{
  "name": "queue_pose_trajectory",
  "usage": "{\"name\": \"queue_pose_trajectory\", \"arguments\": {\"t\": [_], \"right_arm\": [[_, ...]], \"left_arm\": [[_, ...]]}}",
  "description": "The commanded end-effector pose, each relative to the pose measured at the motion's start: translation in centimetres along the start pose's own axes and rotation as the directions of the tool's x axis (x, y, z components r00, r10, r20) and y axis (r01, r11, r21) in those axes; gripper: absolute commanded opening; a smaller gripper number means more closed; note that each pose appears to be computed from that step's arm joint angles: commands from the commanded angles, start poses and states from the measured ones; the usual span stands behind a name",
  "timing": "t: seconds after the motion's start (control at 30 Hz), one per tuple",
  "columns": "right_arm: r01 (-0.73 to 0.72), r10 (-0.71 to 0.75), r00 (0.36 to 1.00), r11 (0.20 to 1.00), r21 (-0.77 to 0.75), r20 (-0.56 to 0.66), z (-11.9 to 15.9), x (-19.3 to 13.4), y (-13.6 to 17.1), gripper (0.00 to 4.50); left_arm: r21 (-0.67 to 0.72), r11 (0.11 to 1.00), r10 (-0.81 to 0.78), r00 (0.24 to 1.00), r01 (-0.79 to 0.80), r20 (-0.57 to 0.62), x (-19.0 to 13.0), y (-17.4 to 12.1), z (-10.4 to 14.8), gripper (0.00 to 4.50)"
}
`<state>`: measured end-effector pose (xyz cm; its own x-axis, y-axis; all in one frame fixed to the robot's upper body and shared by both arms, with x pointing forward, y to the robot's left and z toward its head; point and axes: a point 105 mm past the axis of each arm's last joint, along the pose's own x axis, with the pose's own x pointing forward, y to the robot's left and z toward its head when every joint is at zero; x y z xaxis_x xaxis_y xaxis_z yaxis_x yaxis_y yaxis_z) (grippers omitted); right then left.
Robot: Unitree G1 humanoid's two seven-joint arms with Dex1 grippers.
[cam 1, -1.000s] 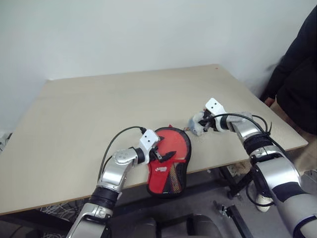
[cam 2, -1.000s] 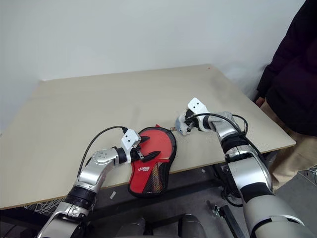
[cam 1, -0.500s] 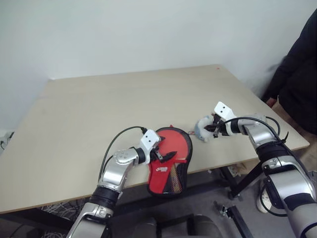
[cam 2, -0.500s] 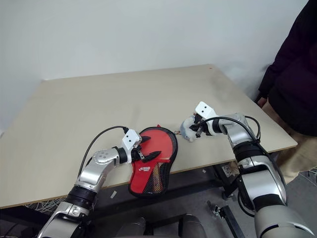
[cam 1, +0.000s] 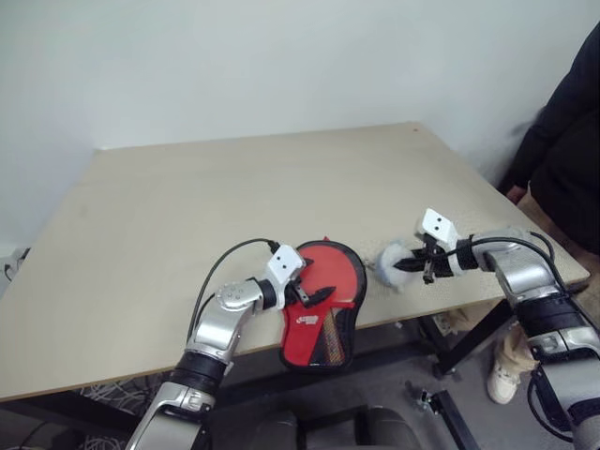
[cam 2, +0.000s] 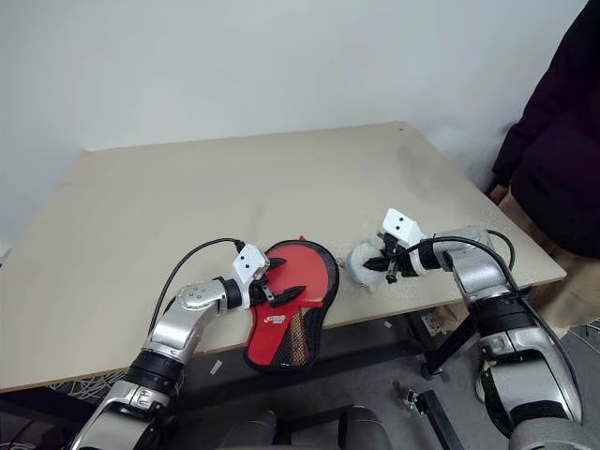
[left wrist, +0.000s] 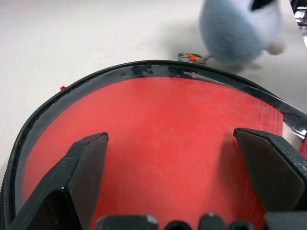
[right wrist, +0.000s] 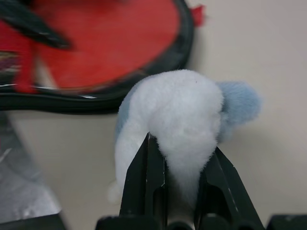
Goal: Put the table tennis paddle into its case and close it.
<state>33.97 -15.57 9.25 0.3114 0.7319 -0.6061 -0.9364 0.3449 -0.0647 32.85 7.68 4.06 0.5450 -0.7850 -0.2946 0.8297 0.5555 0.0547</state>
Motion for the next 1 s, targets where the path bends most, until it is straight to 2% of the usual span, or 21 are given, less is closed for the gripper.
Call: {"name": "queue_pose_trajectory", "arguments": {"t": [0.03, 0.5, 0.8, 1.0], "right_arm": [[-0.078, 0.079, 0.997, 0.996, -0.041, 0.019, 1.0, -0.8, 1.8, 0.28], [-0.283, 0.284, 0.959, 0.958, -0.046, 0.006, 0.5, -1.3, 7.1, 0.28], [-0.340, 0.341, 0.940, 0.940, -0.038, 0.009, 0.4, -1.3, 9.3, 0.28], [-0.434, 0.435, 0.900, 0.900, -0.035, 0.031, 1.0, -1.5, 12.0, 0.28]], "left_arm": [[-0.042, 0.999, -0.014, 0.996, 0.010, -0.089, -0.2, -0.5, -2.6, 4.50], [-0.042, 0.999, -0.011, 0.996, 0.007, -0.091, -0.3, -0.5, -2.6, 4.50], [-0.042, 0.999, -0.010, 0.996, 0.006, -0.092, -0.3, -0.3, -2.6, 4.50], [-0.040, 0.999, -0.010, 0.996, 0.006, -0.091, -0.2, -0.2, -2.5, 4.50]]}}
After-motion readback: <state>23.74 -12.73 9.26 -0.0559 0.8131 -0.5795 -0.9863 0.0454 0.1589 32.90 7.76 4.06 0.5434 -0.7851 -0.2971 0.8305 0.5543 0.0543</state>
